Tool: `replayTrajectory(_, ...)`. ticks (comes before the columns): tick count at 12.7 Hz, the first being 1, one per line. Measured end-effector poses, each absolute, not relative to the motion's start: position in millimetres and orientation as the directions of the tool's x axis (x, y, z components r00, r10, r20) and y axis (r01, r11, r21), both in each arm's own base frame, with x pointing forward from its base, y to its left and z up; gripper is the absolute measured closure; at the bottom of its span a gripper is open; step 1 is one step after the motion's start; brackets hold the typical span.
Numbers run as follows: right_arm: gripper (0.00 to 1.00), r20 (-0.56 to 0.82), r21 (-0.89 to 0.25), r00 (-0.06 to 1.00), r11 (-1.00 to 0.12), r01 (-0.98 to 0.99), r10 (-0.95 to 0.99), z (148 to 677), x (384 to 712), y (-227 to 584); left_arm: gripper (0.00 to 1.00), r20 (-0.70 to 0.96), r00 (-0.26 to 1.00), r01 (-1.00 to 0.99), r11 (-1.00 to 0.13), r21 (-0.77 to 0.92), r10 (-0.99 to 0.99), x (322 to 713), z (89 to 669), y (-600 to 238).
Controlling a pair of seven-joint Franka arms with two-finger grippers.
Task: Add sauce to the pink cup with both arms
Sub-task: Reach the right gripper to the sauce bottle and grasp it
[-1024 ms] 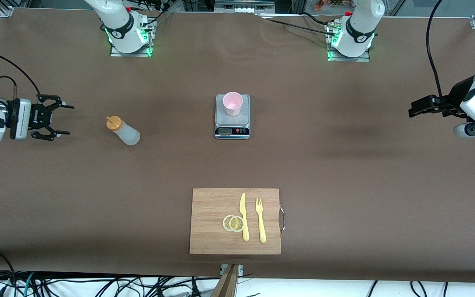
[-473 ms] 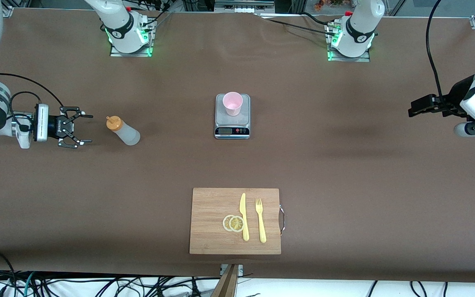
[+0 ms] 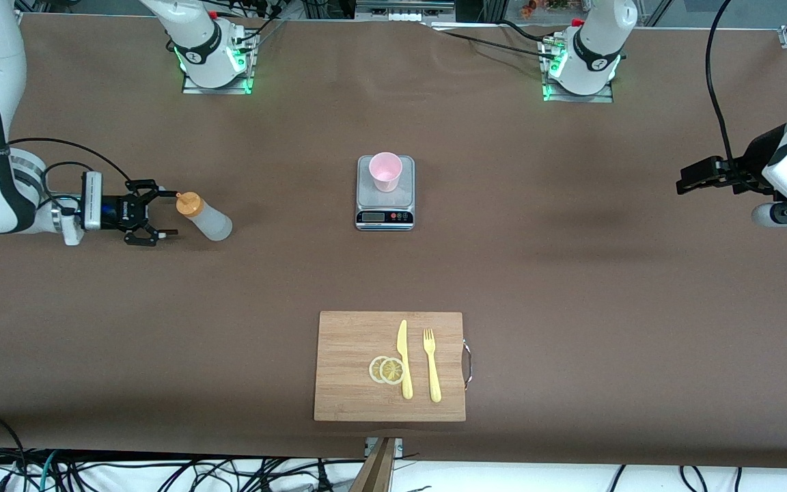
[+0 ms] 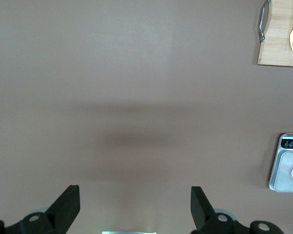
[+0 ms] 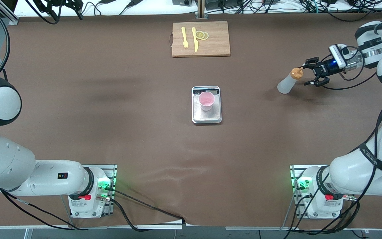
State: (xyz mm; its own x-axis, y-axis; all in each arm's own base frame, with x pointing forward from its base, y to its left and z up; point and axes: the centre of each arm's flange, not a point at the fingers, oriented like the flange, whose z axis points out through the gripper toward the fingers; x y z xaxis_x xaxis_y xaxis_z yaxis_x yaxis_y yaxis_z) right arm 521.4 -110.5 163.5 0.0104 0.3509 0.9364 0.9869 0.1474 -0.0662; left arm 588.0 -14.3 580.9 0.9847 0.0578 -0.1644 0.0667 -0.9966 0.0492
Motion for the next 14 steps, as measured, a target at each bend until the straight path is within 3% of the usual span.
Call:
replayTrajectory(7, 0.02, 0.967, -0.031, -0.016, 0.182, 0.983, 0.254, 130, 519, -75, 0.00, -0.165, 0.985, 0.067, -0.997, 0.049, 0.058, 589, 580, -14)
replayTrajectory(9, 0.07, 0.969, -0.033, -0.016, 0.193, 0.981, 0.245, 127, 519, -67, 0.00, -0.165, 0.985, 0.067, -0.997, 0.049, 0.058, 589, 580, -14)
replayTrajectory(12, 0.45, 0.970, -0.034, -0.015, 0.197, 0.980, 0.242, 124, 521, -67, 0.00, -0.165, 0.985, 0.066, -0.997, 0.049, 0.057, 589, 580, -14)
replayTrajectory(14, 0.55, 0.971, -0.036, -0.012, 0.200, 0.979, 0.238, 124, 521, -66, 0.00, -0.165, 0.985, 0.066, -0.997, 0.049, 0.057, 589, 580, -15)
